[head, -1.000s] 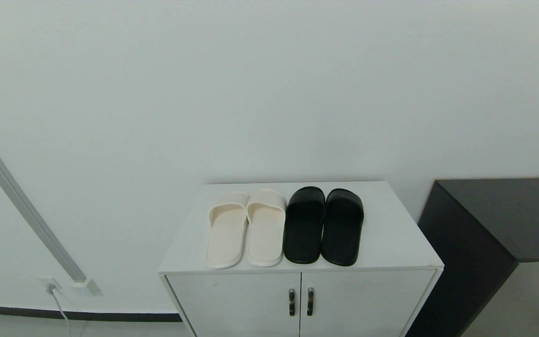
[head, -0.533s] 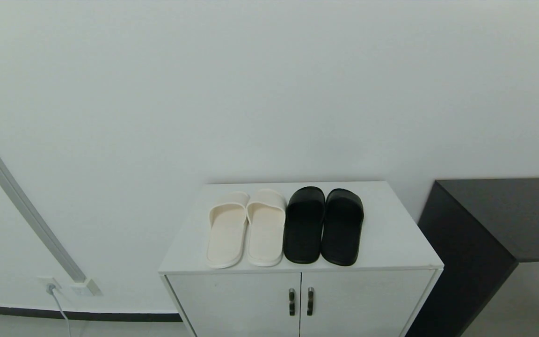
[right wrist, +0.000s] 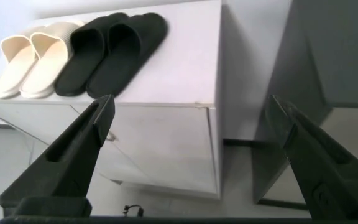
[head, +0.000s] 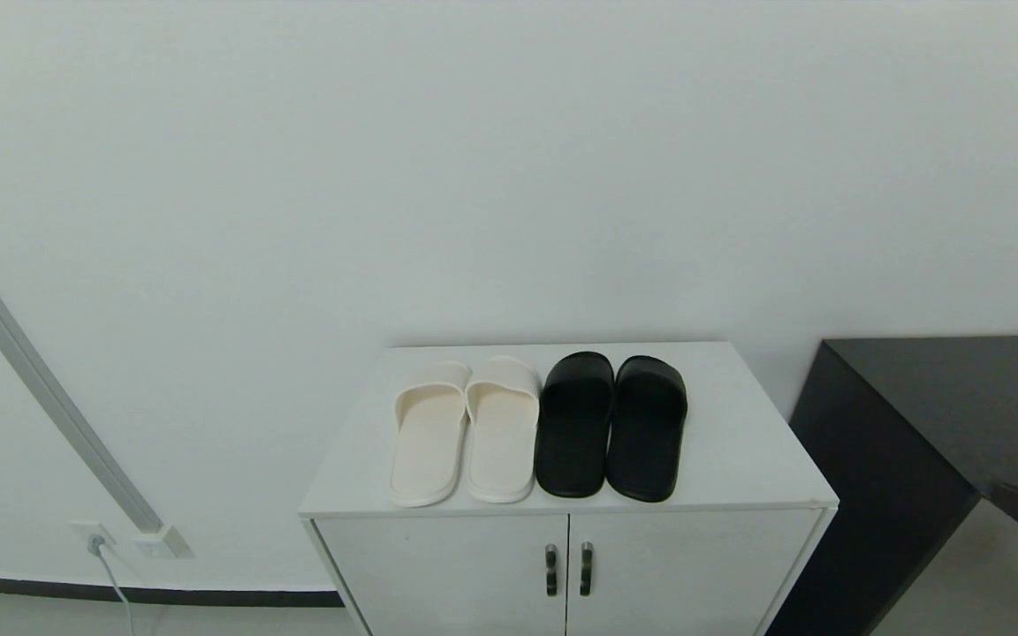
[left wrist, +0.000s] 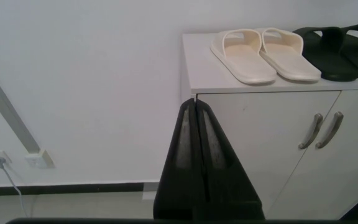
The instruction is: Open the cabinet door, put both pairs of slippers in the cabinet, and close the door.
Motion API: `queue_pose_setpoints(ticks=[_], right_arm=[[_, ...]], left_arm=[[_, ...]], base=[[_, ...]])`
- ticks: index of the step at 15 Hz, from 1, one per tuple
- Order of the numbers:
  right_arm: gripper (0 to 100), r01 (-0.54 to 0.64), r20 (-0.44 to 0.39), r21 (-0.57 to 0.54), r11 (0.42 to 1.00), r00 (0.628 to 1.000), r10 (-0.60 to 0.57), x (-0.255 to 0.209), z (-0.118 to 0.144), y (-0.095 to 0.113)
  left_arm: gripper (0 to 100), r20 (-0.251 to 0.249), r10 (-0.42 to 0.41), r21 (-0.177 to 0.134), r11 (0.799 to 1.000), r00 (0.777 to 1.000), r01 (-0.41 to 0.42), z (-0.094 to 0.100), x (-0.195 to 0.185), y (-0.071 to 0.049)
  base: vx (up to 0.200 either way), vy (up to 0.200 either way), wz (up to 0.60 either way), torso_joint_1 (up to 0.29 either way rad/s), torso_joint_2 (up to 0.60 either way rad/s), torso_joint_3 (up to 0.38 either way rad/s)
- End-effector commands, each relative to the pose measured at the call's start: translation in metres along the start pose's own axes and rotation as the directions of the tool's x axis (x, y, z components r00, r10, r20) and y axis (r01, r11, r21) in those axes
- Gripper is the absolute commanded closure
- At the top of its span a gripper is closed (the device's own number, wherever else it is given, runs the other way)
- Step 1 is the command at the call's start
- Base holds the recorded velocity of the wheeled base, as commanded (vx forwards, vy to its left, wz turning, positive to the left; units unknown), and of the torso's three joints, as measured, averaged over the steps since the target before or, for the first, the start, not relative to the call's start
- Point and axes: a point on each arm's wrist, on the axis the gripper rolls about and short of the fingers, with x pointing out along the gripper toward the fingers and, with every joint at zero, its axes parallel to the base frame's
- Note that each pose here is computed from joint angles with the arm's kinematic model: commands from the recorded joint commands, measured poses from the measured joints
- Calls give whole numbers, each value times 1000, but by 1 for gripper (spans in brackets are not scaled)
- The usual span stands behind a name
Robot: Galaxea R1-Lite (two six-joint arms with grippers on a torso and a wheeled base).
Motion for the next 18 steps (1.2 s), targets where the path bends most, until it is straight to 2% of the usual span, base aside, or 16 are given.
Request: queue_pose_setpoints(ticks=[1,6,7,8,11,13,18], right_arm=[[0,-56,-62,-12,998,997,55,25,12,27],[0,-132,-94,-27,991,987,129,54,25,89],[0,-143,-97,-22,989,985,141,57,26,96],[0,-144,-116,0,990,983,143,78,28,115],[0,-123,-79,-1,992,989,123,108,27,144],[0,-56,-57,-14,998,997,55,139,17,166],[0,106,-14,-10,994,994,-106,200,-4,203]], left_arm=[[100,-1,0,1,1000,1000,0,0,0,0],[100,-1,0,1,1000,1000,0,0,0,0],[100,-1,0,-1,1000,1000,0,0,0,0],[100,-1,0,-1,1000,1000,0,0,0,0],[100,-1,0,-1,1000,1000,0,0,0,0],[100,-1,-1,5,1000,1000,1,0,0,0],[100,-3,-1,5,1000,1000,1,0,0,0]], base=[[0,0,0,0,0,0],[0,0,0,0,0,0],[0,0,0,0,0,0],[0,0,0,0,0,0],[0,0,0,0,0,0],[0,0,0,0,0,0],[0,0,0,0,0,0]])
